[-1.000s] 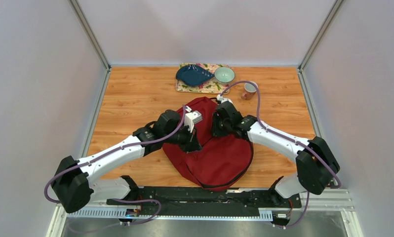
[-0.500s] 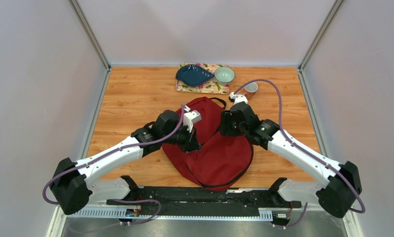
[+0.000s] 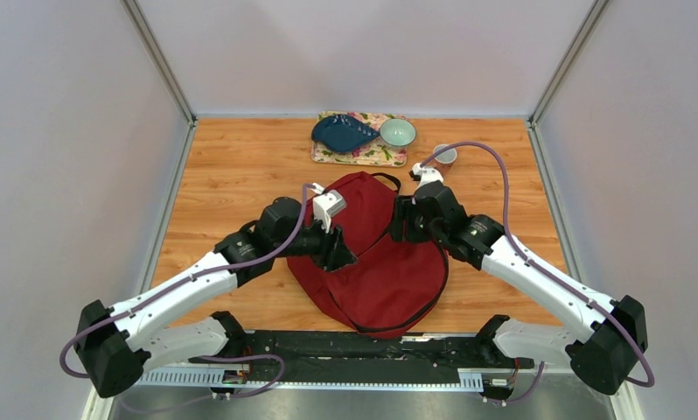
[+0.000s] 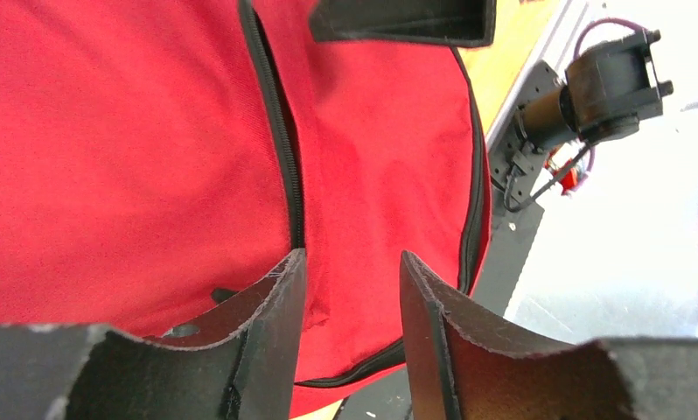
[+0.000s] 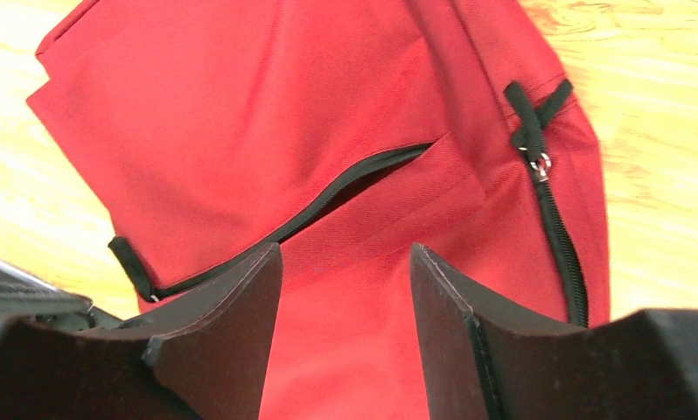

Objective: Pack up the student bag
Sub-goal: Adjust the student bag at the center of the board, then zip the student bag at the center of the board.

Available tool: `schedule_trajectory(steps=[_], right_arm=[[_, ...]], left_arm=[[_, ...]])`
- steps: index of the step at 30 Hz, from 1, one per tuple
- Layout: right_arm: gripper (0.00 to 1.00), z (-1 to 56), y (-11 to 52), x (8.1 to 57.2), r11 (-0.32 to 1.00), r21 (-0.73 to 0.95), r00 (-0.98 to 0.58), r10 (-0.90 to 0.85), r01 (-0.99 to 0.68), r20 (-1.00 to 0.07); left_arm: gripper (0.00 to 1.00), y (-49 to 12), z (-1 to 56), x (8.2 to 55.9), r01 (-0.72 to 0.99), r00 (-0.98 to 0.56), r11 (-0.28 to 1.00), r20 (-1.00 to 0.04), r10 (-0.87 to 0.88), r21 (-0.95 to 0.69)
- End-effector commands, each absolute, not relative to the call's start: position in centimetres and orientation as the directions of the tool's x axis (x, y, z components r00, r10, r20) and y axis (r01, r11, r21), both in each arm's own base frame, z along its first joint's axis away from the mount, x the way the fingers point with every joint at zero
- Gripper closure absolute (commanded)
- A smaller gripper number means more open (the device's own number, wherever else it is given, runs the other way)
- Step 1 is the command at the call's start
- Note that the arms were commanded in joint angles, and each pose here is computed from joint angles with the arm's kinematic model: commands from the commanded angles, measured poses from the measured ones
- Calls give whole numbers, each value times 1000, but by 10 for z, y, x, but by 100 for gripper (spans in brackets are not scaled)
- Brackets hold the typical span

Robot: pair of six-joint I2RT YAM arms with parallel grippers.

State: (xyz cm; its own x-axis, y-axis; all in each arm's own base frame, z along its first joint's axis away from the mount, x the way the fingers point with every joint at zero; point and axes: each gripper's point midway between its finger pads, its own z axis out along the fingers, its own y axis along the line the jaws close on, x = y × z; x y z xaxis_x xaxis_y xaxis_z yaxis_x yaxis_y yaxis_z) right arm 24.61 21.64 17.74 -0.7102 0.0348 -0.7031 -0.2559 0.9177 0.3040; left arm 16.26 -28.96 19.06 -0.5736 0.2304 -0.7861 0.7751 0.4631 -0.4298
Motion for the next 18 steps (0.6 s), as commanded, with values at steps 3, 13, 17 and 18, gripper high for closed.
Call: schedule_trajectory(steps=[3,13,17,18], right_arm=[[41,203,243,233,818,425,-696,42,-388,-717],[42,208,264,215,736,477,-712,-10,-480,-702],[42,210,270,208,710,497,-720,-21,-500,-694],[42,209,272,206,705,499,-723,-28,-504,-690]], left_arm=[[39,-255,209,186,667,-530,649,-845,68,-366],[25,-171,127,187,124,-646,864,-701,-304,-488],[24,-178,128,187,76,-622,770,-634,-460,-633],[23,-178,120,186,65,-624,762,-622,-472,-644]])
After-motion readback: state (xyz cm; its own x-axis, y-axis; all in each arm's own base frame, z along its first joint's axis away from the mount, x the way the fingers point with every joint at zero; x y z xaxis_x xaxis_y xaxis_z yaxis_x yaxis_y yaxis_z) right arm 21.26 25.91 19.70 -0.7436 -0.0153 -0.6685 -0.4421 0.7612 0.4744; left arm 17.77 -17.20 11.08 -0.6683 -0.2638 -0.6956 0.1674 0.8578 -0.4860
